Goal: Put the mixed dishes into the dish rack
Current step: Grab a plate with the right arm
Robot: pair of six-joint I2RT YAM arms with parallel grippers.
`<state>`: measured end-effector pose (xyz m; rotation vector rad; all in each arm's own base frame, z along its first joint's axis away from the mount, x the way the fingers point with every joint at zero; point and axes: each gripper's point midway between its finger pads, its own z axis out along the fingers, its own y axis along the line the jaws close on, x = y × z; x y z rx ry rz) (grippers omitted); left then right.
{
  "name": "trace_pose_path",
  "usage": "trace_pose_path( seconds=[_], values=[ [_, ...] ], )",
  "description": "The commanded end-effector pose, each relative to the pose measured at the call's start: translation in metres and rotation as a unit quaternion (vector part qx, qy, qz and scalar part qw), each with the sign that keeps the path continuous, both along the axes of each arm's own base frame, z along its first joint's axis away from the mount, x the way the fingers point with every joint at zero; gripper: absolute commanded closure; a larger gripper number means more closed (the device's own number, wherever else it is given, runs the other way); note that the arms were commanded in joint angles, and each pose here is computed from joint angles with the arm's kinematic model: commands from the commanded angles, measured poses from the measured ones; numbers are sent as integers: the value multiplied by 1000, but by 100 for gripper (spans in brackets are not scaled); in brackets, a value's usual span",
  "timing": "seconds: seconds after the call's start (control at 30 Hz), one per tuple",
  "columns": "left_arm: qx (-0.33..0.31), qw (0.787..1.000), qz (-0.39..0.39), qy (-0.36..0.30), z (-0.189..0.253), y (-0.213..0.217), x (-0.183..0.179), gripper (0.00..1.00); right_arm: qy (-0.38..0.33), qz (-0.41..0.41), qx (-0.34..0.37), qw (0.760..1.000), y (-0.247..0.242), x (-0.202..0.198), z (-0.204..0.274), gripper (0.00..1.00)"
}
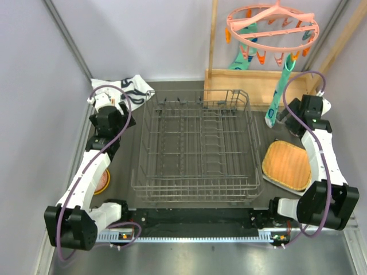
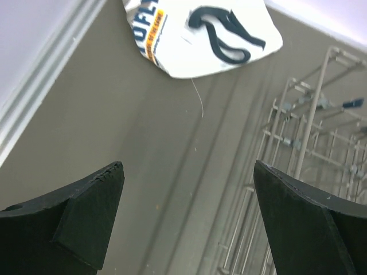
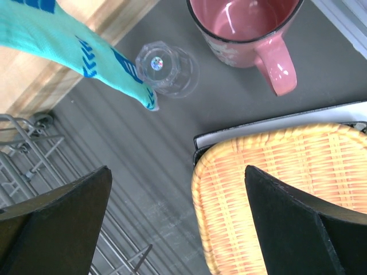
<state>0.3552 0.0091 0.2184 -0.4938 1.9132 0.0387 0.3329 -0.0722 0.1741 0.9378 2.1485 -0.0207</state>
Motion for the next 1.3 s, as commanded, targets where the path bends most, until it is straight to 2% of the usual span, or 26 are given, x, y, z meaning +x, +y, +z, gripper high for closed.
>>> trace_pose_path(
  seconds=[0.0,0.3,0.6,1.0,1.27],
  values=[
    [-6,999,-38,5,3,-12,-1,1,-19,-9,-1,1000,-8,9,23,1],
    [-2,997,-79,2,-4,-22,-10,1,4,0,5,1000,-9,18,14,2],
    [22,996,-85,11,-6,-17,-22,1,40,-13,12,999,-14,27,-6,10],
    [3,995,-98,16,-9,-25,-23,1,39,-46,17,998,-9,-19,3,11],
    [-29,991,-132,-27,37,-42,-18,1,32,-38,34,998,5,-51,13,8]
  ],
)
